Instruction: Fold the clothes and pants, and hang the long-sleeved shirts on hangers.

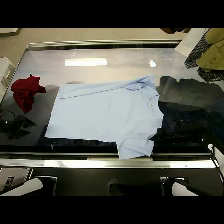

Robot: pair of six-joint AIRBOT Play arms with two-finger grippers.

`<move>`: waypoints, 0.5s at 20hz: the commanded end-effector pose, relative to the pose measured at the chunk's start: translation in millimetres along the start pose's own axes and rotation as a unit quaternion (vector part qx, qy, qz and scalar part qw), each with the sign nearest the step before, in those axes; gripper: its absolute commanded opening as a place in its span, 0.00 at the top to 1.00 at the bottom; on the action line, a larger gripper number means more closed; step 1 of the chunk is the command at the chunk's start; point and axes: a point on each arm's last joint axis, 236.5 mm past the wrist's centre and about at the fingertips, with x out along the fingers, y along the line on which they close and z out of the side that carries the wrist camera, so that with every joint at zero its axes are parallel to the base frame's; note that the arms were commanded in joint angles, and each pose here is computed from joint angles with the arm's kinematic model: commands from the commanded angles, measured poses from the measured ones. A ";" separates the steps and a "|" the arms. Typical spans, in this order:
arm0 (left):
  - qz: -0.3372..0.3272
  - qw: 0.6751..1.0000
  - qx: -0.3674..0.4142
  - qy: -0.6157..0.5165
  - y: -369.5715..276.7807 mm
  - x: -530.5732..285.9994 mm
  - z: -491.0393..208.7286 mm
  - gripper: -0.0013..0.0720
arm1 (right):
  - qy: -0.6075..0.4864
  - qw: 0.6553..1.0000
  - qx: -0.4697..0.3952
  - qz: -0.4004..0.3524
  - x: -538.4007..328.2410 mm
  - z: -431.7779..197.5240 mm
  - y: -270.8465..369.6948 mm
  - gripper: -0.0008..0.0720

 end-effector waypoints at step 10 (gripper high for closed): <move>-0.072 0.996 -0.002 0.058 -1.1 66.1 -38.7 0.20 | 0.015 1.000 0.005 0.005 0.5 -7.3 2.4 0.95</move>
